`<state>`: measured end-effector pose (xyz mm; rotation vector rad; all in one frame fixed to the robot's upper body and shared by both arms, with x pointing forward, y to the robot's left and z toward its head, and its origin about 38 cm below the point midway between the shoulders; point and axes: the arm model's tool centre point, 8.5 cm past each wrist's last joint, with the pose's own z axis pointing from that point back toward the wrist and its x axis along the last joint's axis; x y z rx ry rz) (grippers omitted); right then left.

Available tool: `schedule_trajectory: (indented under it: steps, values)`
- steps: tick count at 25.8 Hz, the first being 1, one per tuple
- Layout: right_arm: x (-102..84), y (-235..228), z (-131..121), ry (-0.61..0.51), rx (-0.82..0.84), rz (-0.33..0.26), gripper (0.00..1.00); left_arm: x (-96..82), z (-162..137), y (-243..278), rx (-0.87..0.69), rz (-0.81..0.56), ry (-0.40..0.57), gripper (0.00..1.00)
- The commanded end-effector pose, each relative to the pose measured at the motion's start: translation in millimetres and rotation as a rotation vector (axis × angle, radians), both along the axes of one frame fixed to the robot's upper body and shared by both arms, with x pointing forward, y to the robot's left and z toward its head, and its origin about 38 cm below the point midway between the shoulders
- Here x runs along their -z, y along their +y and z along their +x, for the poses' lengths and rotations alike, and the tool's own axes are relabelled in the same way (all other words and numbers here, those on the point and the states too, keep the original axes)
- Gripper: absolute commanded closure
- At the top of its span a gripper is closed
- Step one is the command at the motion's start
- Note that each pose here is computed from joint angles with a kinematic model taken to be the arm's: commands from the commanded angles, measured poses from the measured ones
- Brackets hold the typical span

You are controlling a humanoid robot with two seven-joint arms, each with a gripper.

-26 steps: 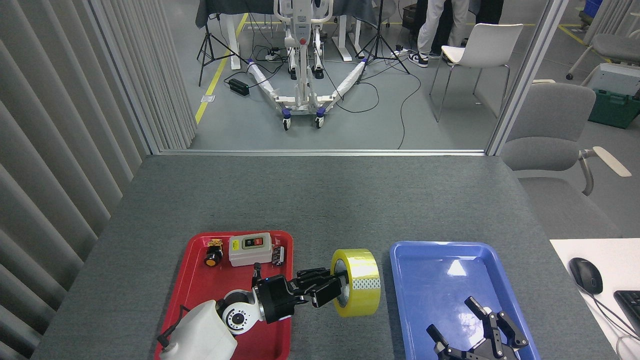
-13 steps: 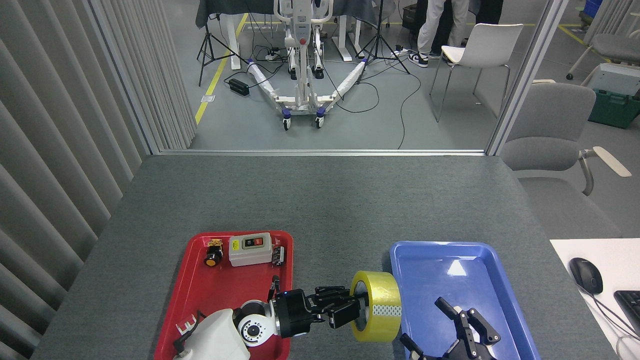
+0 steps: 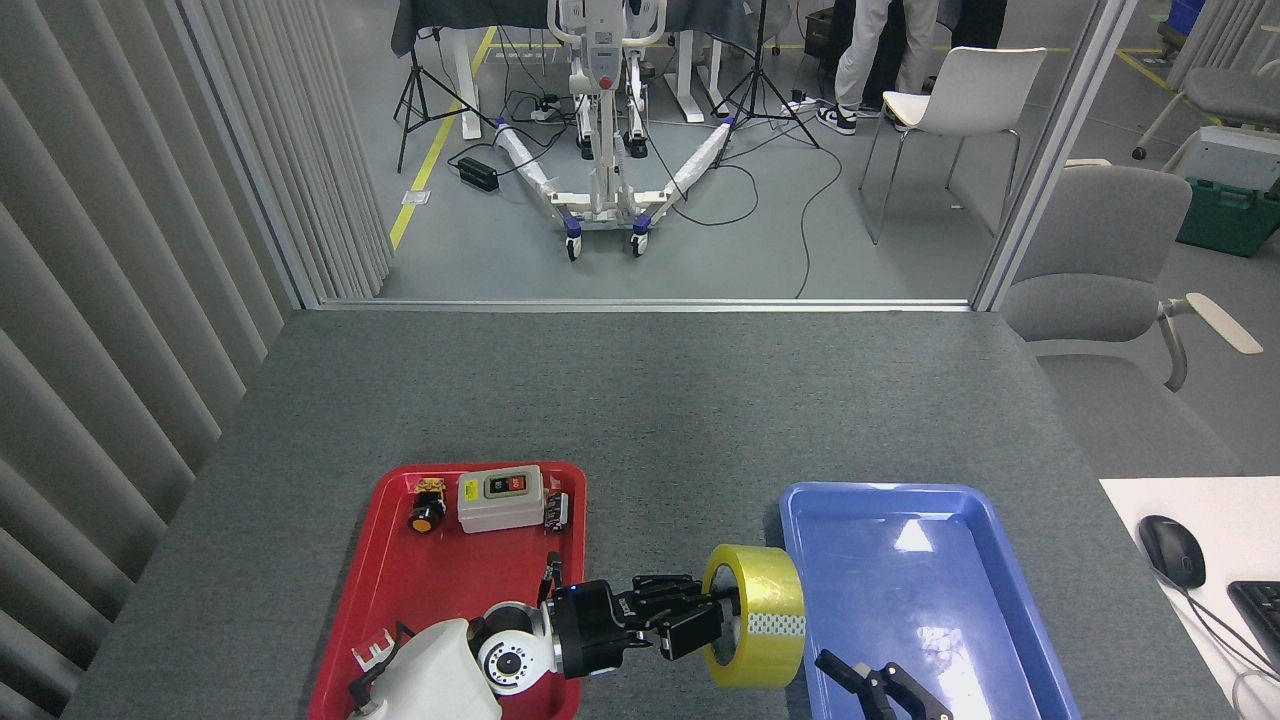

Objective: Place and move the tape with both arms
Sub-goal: 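Hand the tape roll from the left gripper to the right gripper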

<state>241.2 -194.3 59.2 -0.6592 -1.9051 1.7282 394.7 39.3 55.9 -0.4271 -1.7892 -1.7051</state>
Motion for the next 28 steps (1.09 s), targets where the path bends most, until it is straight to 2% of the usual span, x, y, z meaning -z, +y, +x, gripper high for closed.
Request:
schedule_trajectory:
  steps: [1, 9, 11, 15, 18, 19, 21, 23, 25, 28]
  values:
    - [-2.4, 26, 3, -0.011, -0.080, 0.015, 0.00, 0.7, -3, -3, 0.009, -0.001, -0.001, 1.00]
    - [1.6, 26, 3, 0.000, -0.093, 0.004, 0.00, -1.8, -6, -7, 0.024, -0.008, -0.011, 1.00]
    - [3.6, 25, 3, 0.006, -0.092, 0.002, 0.00, -1.7, -7, -8, 0.027, -0.009, -0.012, 0.79]
    - [3.5, 27, 3, 0.006, -0.092, 0.007, 0.00, 2.5, -11, -8, 0.026, -0.009, -0.001, 0.51]
    - [4.0, 25, 4, 0.008, -0.089, 0.007, 0.00, 4.8, -15, -8, 0.027, -0.014, 0.004, 0.54]
    - [4.8, 24, 4, 0.010, -0.085, 0.007, 0.00, 4.4, -15, -8, 0.026, -0.016, 0.004, 0.59]
    - [6.7, 22, 6, 0.016, -0.079, 0.010, 0.00, 2.7, -15, -8, 0.031, -0.017, -0.001, 0.78]
    - [4.5, 23, 11, 0.005, -0.080, 0.009, 0.00, 0.8, -16, -10, 0.037, -0.022, -0.006, 0.78]
    - [4.9, 24, 11, 0.007, -0.081, 0.012, 0.00, 4.8, -19, -10, 0.036, -0.020, 0.003, 0.68]
    - [5.5, 26, 10, 0.009, -0.084, 0.016, 0.00, 5.0, -20, -9, 0.034, -0.022, 0.004, 0.34]
